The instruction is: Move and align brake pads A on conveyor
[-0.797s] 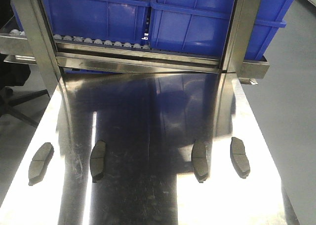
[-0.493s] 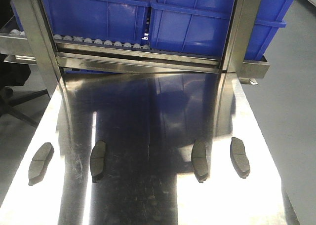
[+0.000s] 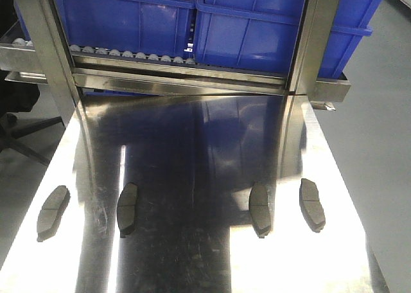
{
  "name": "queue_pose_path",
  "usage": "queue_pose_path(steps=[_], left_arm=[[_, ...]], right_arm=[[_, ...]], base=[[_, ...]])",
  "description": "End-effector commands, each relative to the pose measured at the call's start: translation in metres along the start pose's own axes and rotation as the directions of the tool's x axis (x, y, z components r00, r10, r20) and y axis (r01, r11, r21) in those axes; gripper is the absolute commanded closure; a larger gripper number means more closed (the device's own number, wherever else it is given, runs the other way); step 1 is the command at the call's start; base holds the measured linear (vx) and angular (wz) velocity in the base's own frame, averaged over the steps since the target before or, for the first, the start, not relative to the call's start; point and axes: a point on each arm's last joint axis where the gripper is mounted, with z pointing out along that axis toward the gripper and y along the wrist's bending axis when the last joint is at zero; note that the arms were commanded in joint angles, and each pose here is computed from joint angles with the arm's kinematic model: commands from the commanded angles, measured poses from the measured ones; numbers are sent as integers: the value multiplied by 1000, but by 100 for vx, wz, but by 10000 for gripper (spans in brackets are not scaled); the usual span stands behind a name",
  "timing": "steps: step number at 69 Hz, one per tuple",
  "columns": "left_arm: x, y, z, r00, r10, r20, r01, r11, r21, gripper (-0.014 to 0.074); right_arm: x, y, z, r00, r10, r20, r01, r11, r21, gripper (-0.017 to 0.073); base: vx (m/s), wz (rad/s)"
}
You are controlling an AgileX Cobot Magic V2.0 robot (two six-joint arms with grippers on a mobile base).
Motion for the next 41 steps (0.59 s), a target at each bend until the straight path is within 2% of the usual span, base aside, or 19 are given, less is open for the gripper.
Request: queue_pose_path(steps=[1,24,27,35,41], left_arm=[[0,0,0,998,-9,65,8,1000,9,599],[-1,0,0,996,-5,84,4,1000,12,599],[-4,-1,-1,993,12,116,-14,1000,14,599],[-26,-4,-5,967,3,254,-12,999,33,599],[-49,-6,-8,956,1,294,-13,999,37,599]], right_arm=[[-6,-1,-1,997,-8,82,6,1000,17,569],[-6,-1,-1,997,-8,82,6,1000,17,569],[-6,-1,-1,997,-8,82,6,1000,17,569],[-6,-1,-1,997,-8,82,6,1000,17,569],[-6,-1,-1,997,-8,82,6,1000,17,569]], base=[[0,0],[0,0],[0,0],[0,0],[0,0]])
